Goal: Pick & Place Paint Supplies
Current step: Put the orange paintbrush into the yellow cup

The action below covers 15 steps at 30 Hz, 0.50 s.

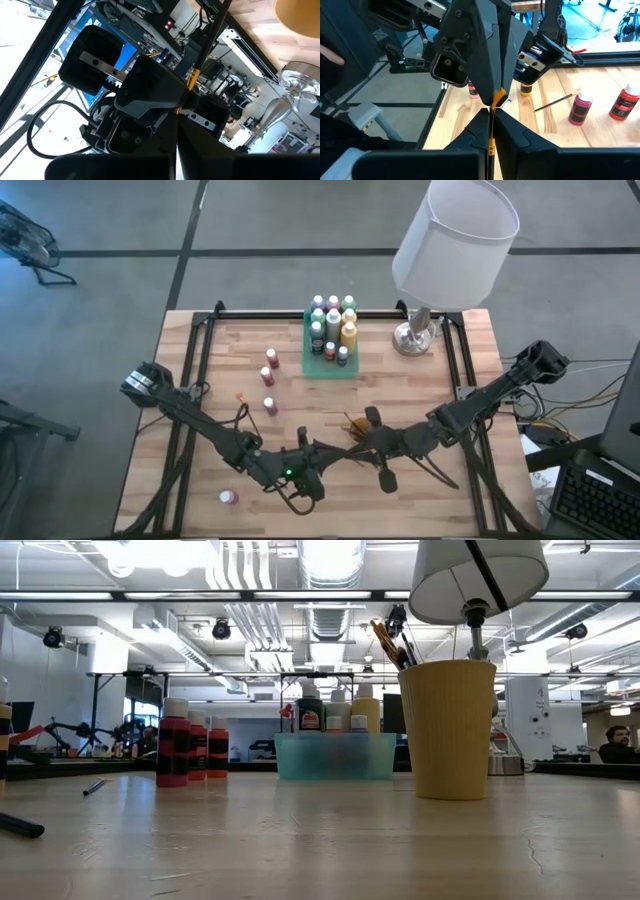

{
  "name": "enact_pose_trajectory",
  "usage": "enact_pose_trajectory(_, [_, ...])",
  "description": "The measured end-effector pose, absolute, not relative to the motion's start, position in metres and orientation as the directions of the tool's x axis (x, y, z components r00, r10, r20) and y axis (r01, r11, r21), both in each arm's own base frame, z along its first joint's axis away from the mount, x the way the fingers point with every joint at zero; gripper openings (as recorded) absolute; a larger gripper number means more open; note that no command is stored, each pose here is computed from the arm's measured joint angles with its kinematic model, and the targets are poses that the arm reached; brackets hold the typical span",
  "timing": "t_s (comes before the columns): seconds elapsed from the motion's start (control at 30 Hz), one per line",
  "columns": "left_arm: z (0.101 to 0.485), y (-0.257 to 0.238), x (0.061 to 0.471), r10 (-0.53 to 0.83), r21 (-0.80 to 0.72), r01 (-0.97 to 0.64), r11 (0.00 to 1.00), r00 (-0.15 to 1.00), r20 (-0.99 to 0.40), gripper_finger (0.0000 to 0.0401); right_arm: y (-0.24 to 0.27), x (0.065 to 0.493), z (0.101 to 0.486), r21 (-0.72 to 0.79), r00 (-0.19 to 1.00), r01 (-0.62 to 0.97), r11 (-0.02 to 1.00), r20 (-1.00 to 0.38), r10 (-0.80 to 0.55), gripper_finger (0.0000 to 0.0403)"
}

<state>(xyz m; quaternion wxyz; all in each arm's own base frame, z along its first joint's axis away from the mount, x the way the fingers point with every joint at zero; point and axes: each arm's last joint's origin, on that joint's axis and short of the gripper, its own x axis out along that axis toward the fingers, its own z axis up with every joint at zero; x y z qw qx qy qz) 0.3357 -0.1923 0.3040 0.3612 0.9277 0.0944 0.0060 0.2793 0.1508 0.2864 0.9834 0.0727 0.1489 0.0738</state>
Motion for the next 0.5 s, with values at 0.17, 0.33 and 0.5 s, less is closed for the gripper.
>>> enact_pose_trajectory(0.17, [0.3023,-0.1925,0.3356,0.175,0.712,0.174,-0.680,0.982,-0.073,0.0024,0.1507,0.2789,0.2852,0.165,0.941,-0.126,0.978,-0.291,0.170,0.0012])
enact_pose_trajectory(0.33, [0.3034,-0.1939,0.3343,0.168,0.822,0.154,-0.548,0.983,-0.072,0.0056,0.1508,0.2790,0.2853,0.168,0.941,-0.126,0.978,-0.291,0.171,0.0011])
enact_pose_trajectory(0.5, [0.3109,-0.1927,0.3314,0.164,0.919,0.107,-0.379,0.985,-0.047,0.0110,0.1506,0.2791,0.2854,0.167,0.942,-0.126,0.978,-0.289,0.170,0.0011])
